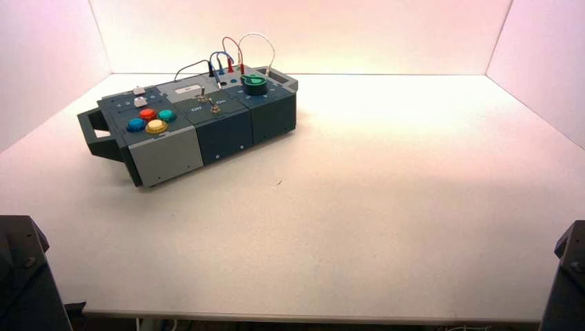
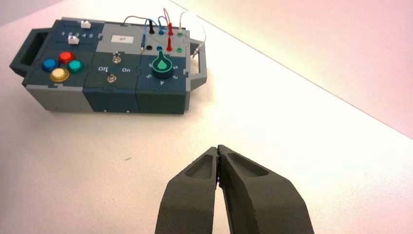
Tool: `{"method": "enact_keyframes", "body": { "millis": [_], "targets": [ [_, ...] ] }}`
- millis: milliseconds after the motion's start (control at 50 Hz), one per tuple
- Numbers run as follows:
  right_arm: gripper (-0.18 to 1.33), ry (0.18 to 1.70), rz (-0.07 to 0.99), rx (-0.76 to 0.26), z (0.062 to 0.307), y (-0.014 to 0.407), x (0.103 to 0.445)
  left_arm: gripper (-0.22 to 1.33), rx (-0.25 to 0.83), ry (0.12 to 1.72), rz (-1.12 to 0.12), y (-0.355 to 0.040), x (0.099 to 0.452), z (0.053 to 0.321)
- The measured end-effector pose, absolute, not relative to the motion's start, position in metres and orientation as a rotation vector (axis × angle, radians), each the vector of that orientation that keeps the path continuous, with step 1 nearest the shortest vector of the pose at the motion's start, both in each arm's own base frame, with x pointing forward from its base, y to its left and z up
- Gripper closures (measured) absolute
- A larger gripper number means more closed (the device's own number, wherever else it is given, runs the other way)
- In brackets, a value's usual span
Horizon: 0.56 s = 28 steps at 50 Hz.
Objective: Close both grippers.
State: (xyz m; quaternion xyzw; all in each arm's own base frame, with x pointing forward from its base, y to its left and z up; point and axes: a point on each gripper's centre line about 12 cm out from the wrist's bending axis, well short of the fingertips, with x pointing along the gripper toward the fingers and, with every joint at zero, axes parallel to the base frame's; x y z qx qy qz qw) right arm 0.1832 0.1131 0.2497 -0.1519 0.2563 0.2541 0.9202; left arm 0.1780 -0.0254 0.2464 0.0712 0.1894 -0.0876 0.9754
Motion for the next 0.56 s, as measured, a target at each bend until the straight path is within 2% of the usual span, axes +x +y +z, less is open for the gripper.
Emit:
{"method": "enact_keyframes", "body": {
  "millis": [560],
  "targets": [
    [1.29,0.532,0.520,-0.315,0.2486,0.1130,0.1838,1.28,0.147,0.409,-0.179,-0.0258,0.1809,0.2415]
  ]
}}
